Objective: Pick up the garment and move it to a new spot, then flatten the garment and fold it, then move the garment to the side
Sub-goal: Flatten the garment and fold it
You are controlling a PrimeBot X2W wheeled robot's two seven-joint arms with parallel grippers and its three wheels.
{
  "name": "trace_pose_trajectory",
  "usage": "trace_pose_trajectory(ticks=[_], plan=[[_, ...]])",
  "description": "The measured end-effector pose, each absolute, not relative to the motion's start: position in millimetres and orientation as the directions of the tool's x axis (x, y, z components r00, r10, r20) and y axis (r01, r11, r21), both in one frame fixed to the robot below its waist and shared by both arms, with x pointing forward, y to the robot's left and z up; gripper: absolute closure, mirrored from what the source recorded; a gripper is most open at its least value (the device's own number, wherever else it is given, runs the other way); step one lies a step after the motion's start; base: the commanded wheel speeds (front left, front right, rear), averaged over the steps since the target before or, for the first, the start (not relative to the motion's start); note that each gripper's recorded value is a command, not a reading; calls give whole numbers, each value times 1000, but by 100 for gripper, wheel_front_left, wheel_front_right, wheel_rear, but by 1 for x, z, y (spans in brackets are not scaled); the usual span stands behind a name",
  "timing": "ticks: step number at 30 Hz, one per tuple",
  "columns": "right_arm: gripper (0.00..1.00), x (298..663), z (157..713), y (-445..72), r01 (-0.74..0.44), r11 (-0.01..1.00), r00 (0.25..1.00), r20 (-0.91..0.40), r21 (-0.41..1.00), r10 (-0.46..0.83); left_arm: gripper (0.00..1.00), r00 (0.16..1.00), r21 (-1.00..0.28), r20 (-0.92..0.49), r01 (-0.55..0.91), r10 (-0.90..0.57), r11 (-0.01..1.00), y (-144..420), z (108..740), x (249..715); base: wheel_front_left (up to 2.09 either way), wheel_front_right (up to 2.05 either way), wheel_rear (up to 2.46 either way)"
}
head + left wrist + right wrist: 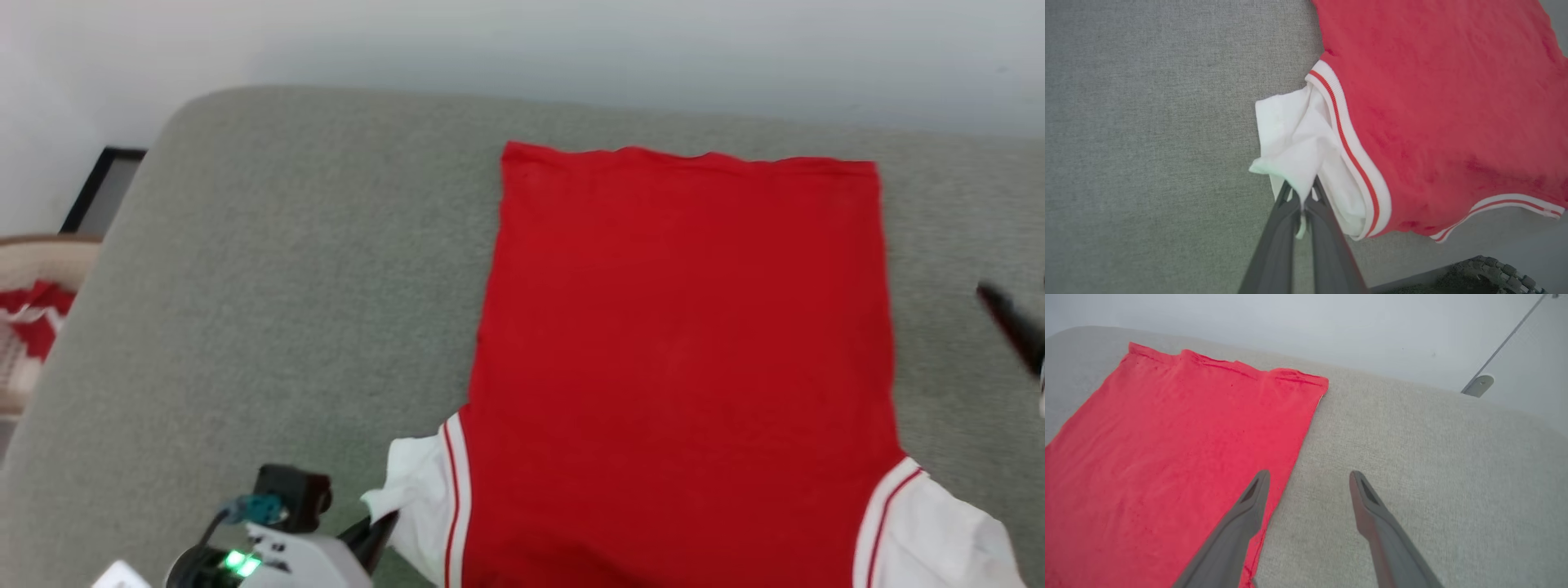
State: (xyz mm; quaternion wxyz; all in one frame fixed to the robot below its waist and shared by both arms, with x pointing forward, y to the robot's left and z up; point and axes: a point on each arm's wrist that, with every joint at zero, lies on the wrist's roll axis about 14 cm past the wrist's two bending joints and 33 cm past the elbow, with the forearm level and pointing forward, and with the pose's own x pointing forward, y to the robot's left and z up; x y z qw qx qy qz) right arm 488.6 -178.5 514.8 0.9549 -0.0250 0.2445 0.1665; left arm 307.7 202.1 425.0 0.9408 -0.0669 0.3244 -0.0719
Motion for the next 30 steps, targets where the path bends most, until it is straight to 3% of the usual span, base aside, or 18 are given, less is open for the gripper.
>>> trace_pose_trajectory(ticks=[6,14,25,30], plan=[[0,547,522,-158,-335,942,840,-452,2,300,100,789,-188,-579,119,-208,975,194,428,320,0,0,0],[0,610,481,-156,-261,965,790,-570,19,225,100,788,-205,-566,148,-241,967,185,422,338,0,0,0],[0,645,397,-130,-219,973,627,-754,72,197,100,769,-198,-606,103,-204,975,199,401,342,0,0,0],[0,659,380,-121,-203,976,597,-779,84,191,100,751,-193,-636,66,-176,979,207,389,335,0,0,0]])
